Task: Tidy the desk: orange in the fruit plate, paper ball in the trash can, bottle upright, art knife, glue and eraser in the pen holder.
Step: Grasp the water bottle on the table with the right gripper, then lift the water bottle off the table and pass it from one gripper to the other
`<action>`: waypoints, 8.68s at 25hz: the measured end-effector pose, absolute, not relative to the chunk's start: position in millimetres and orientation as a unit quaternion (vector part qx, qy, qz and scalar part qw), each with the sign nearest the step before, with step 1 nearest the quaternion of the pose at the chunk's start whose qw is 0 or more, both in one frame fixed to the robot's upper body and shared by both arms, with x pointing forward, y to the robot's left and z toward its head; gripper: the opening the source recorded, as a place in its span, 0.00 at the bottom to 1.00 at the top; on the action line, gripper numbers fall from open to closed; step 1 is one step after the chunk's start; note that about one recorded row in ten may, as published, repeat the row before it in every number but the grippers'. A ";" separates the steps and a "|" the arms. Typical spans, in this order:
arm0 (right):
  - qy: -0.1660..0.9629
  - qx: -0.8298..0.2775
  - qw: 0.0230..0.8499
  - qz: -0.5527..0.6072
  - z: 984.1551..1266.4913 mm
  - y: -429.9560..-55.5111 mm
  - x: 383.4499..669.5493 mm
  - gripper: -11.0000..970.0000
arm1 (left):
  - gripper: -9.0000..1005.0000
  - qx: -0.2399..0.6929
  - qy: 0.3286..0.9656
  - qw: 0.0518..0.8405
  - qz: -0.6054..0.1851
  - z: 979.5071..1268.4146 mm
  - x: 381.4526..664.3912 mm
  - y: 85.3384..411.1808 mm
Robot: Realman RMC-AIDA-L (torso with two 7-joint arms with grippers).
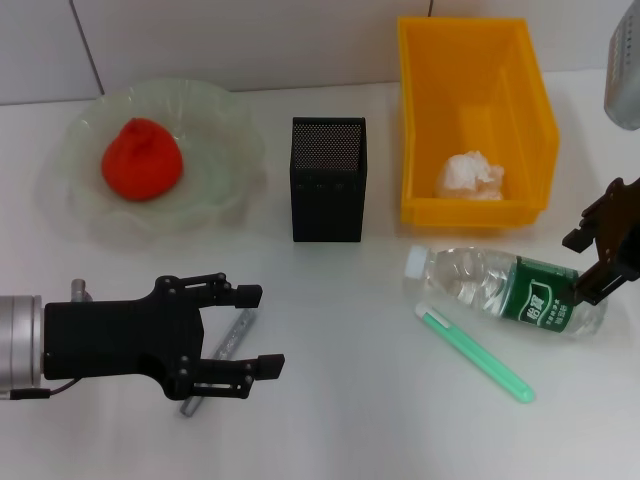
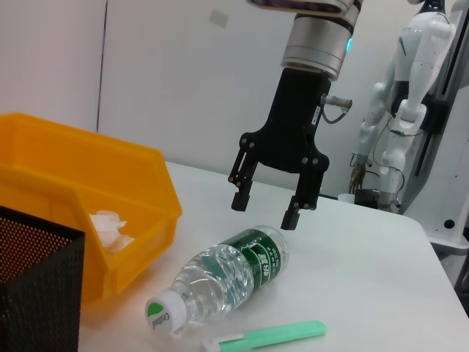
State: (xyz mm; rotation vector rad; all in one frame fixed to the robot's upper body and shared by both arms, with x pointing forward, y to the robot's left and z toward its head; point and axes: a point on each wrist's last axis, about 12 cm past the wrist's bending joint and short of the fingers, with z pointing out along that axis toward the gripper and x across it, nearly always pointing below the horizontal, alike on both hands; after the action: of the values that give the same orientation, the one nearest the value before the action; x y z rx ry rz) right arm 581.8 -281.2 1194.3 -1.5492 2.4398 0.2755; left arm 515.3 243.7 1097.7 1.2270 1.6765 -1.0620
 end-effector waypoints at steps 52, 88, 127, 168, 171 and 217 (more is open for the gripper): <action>0.836 -0.534 0.105 0.068 1158.0 -258.5 589.1 0.86 | 0.79 0.480 0.664 0.393 -0.418 1093.3 514.7 244.5; 0.839 -0.538 0.065 0.043 1127.3 -249.7 589.2 0.85 | 0.78 0.477 0.666 0.392 -0.418 1091.7 513.0 245.7; 0.838 -0.533 0.106 0.056 1135.0 -251.7 583.6 0.80 | 0.78 0.476 0.667 0.393 -0.417 1092.2 513.6 246.5; 0.777 -0.489 0.357 0.175 1135.1 -293.5 521.6 0.80 | 0.78 0.471 0.671 0.395 -0.415 1092.2 514.8 247.9; 0.770 -0.488 0.369 0.180 1134.6 -293.6 520.1 0.80 | 0.78 0.471 0.671 0.395 -0.415 1092.3 515.0 247.8; 0.570 -0.365 0.696 0.238 1079.2 -291.6 504.5 0.80 | 0.77 0.410 0.658 0.477 -0.413 1097.5 520.8 255.0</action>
State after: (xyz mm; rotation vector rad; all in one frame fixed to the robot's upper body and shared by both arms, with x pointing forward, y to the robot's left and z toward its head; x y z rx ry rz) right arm 504.5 -291.6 1079.2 -0.8142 1.2722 0.5299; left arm 520.8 255.0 1097.5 1.0030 1.6088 -1.0102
